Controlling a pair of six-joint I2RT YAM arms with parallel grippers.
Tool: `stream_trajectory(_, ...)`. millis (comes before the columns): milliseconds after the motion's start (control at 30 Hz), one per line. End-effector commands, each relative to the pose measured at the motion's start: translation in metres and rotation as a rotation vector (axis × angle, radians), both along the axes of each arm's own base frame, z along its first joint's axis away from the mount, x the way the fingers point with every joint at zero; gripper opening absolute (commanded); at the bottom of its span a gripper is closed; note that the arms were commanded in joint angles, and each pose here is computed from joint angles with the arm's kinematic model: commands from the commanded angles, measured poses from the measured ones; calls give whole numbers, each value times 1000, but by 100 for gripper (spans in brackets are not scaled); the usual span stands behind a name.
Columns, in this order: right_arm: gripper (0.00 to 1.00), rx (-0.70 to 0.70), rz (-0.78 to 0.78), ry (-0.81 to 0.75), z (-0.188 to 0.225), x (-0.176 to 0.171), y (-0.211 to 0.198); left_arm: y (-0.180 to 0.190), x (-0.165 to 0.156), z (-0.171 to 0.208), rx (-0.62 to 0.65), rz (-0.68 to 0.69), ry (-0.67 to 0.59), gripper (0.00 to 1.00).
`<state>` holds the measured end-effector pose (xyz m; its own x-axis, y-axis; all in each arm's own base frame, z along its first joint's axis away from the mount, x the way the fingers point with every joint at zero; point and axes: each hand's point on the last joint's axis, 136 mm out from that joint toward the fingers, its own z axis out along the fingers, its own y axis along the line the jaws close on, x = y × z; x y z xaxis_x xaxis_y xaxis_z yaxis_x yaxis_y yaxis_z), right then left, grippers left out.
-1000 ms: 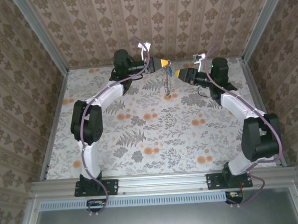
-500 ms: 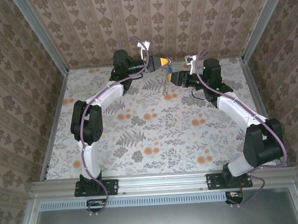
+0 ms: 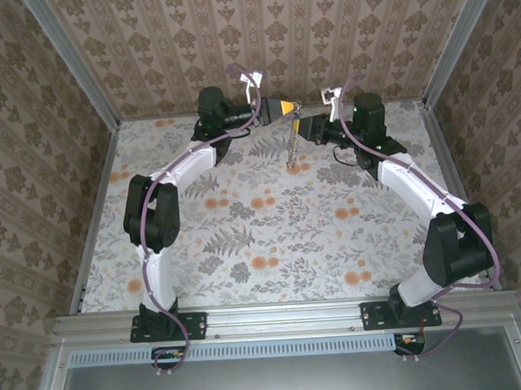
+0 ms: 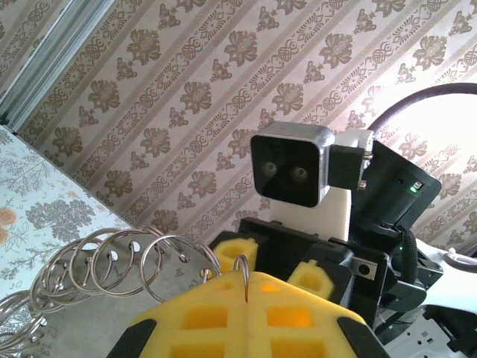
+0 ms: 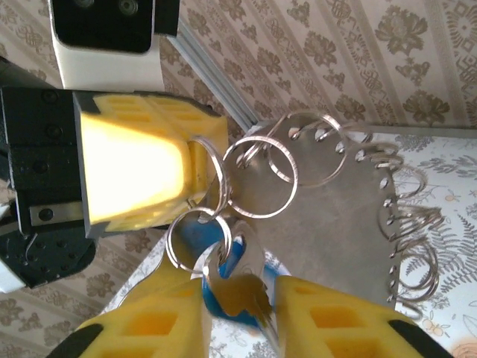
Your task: Put the keys on the keyring
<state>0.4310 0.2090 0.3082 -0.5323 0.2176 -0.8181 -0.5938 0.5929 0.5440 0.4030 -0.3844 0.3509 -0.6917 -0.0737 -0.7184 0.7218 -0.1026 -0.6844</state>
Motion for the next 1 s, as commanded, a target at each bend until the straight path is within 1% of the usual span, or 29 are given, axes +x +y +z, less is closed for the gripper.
stream_trajectory(0, 18, -10, 58, -20, 1, -9, 11, 8, -16, 39, -59, 11, -89, 0)
stream_trajectory(200, 0, -7, 73, -22, -2, -20, 17, 9, -15, 40, -74, 30, -90, 0)
stream_trajectory(500, 0, 47, 76, -19, 0, -20, 29, 13, -15, 41, -116, 63, -90, 0)
stream_trajectory(667, 0, 124, 50, -19, 5, -12, 30, 15, -18, 39, -136, 79, -85, 0)
stream_trajectory(800, 0, 217, 49, -25, 13, -6, 33, 13, -22, 38, -146, 81, -82, 0)
stream_trajectory(900, 0, 300, 62, -39, 22, -3, 36, 11, -25, 36, -154, 84, -78, 0)
stream_trajectory(967, 0, 335, 98, -30, 25, -3, 42, 9, -26, 34, -161, 82, -69, 0)
